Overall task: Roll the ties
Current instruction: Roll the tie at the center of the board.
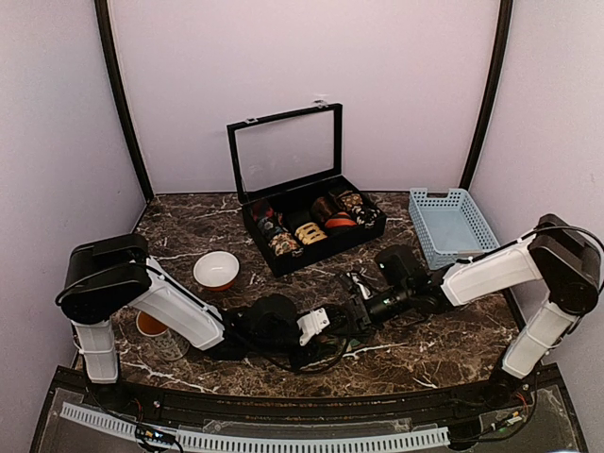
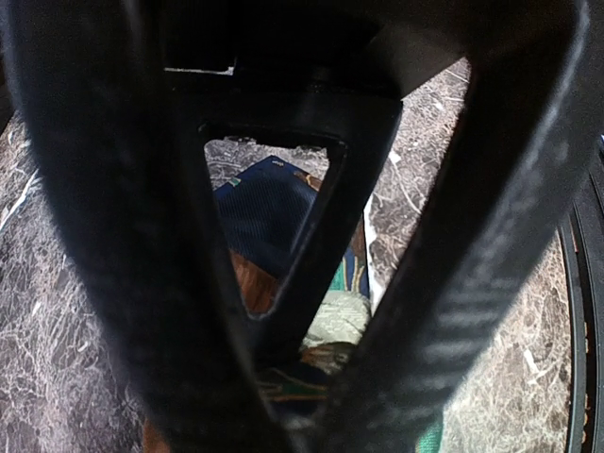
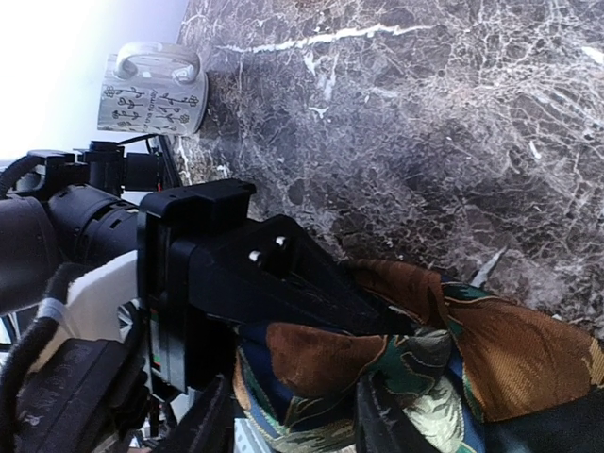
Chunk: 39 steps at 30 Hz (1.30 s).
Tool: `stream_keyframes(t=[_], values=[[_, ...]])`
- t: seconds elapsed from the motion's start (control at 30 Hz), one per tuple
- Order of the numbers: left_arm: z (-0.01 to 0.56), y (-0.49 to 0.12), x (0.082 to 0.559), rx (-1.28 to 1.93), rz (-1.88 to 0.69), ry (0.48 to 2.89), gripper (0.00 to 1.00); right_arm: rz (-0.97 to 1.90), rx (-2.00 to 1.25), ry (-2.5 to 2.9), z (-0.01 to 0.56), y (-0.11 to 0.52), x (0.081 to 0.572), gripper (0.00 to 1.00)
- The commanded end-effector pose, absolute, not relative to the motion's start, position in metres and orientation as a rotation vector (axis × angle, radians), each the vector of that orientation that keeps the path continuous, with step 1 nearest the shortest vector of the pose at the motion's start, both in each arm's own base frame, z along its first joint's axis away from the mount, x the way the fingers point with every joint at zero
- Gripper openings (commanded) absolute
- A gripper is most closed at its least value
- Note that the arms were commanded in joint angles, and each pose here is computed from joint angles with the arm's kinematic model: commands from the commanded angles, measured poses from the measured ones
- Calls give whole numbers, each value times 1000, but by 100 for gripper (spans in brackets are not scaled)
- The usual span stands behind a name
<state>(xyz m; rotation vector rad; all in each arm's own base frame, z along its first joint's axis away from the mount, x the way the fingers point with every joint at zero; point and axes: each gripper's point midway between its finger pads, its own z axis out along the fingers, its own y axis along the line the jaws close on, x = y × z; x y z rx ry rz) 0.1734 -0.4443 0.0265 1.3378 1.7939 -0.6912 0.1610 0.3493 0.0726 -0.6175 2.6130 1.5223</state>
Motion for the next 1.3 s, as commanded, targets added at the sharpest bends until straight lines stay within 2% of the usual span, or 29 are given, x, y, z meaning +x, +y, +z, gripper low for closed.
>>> stream_keyframes(t=[0.0,0.07,0.13,0.27,0.43,0.53,0.67,0.7,0.87,1.13,1.27], values=[[-41,-401,157,1492,-540,2004,32,1485,-664,2679,54,349,146,38],[-41,-401,156,1493,-542,2005,32,1465,-672,2690,49,347,146,29],[-40,-402,157,1490,-542,2004,32,1450,-681,2709,45,346,146,27],[-40,-402,157,1495,-541,2001,32,1409,-689,2737,41,340,143,42],[-38,-404,158,1491,-545,1995,32,1326,-658,2785,31,332,144,44],[-37,-405,158,1492,-546,1990,32,1362,-630,2796,25,333,141,32],[-36,-404,159,1490,-537,1990,33,1363,-621,2804,20,332,141,3],[-35,-405,160,1485,-540,1986,34,1355,-618,2808,18,330,141,0],[-14,-414,165,1436,-579,1922,51,1336,-576,2823,5,316,145,0],[35,-450,172,1283,-754,1763,61,1282,-522,2835,-10,296,152,0],[47,-458,175,1180,-840,1708,63,1255,-497,2843,-15,286,155,0]])
